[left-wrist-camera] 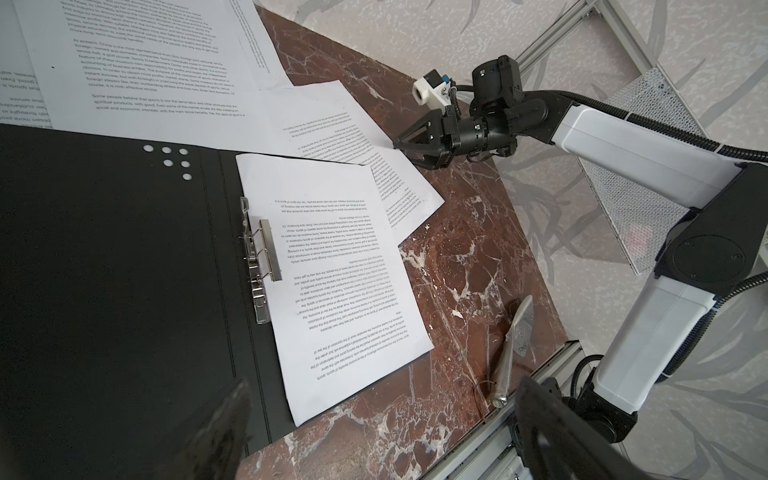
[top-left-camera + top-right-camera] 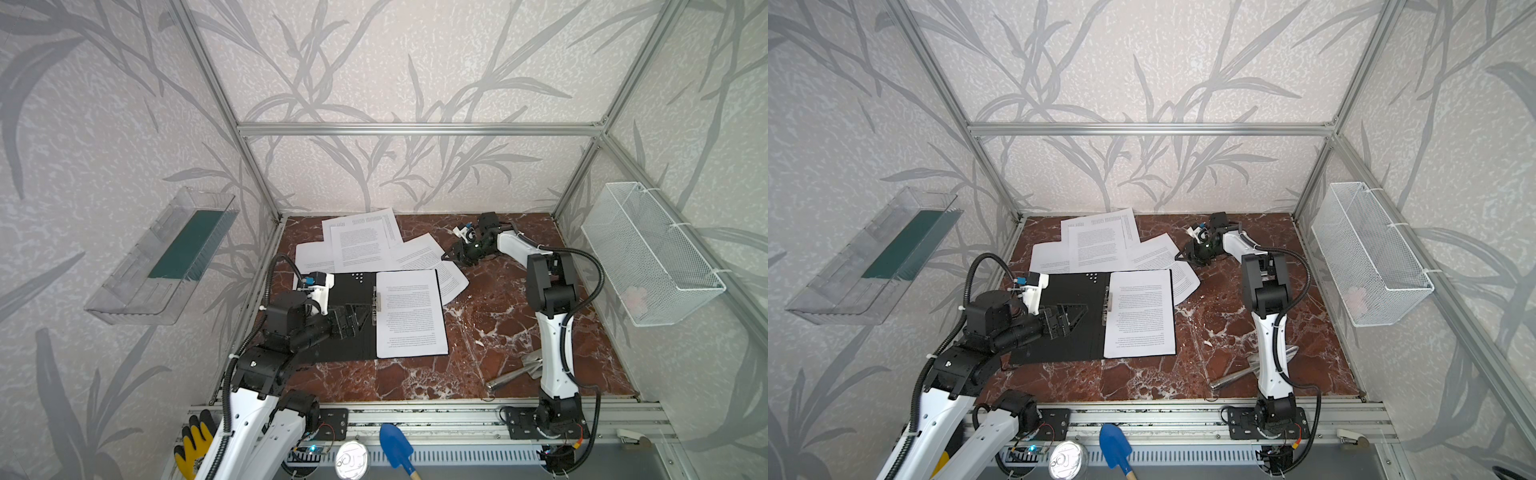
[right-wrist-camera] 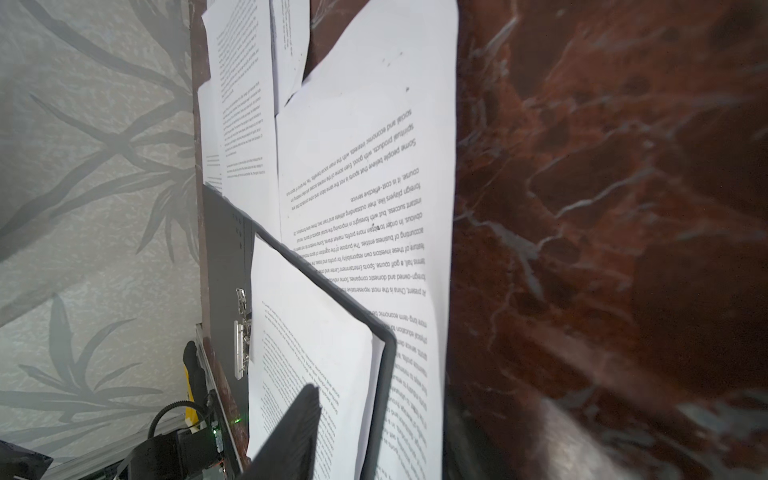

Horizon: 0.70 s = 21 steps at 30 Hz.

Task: Put the files into the folder
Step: 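Pinch the loose printed sheet's edge with the right gripper and lift it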

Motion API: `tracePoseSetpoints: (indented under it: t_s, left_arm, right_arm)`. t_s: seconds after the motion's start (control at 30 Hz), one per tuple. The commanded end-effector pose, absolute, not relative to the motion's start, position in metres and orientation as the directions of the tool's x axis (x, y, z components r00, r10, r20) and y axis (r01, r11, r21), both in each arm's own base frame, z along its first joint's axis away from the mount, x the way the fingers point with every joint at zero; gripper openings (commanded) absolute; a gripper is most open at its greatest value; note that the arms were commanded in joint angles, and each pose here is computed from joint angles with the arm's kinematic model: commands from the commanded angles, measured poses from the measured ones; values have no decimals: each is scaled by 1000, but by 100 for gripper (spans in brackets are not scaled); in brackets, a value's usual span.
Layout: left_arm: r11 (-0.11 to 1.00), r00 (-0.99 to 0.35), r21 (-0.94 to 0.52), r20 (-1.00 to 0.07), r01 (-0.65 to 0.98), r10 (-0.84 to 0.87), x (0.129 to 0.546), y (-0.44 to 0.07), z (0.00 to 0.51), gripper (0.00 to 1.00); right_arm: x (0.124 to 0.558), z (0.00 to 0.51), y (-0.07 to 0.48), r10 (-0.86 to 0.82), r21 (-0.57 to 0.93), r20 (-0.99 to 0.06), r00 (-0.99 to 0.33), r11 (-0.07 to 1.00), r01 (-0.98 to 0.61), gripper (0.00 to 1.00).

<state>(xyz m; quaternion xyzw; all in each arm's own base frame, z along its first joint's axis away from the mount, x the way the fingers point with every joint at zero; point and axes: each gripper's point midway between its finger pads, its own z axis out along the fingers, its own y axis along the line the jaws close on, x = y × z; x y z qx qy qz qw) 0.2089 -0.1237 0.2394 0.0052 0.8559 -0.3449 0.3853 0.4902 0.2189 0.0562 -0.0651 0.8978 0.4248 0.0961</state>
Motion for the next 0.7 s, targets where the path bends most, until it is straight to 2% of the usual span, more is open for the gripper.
tracePoseSetpoints:
  t_s: [0.0,0.13,0.37,0.53,0.67]
  left_arm:
    - [760,-698,-584,-670,286,-253,210,-124,240,99]
    - [760,-698,-583,-671,288,-250,210,-124,240,99]
    - [761,-698,-583,-670,285,-251,210,-124,240,99]
    - [760,-700,-584,-669,286,-250,210,-125,240,99]
    - [761,-697,-582,-671,286,-251,210,-124,240,99]
  right_arm:
    - [480,43,223,-80,734,-174,-981,654,-184,42]
    - [482,37,227,-105,703,-169,-980,684,-195,37]
    - [492,37,228,-95,699,-174,-980,689,-191,20]
    - [499,62,227,-66,694,-227,-972,689,-209,4]
    - [503,94,222,-35,684,-293,-955,691,-235,0]
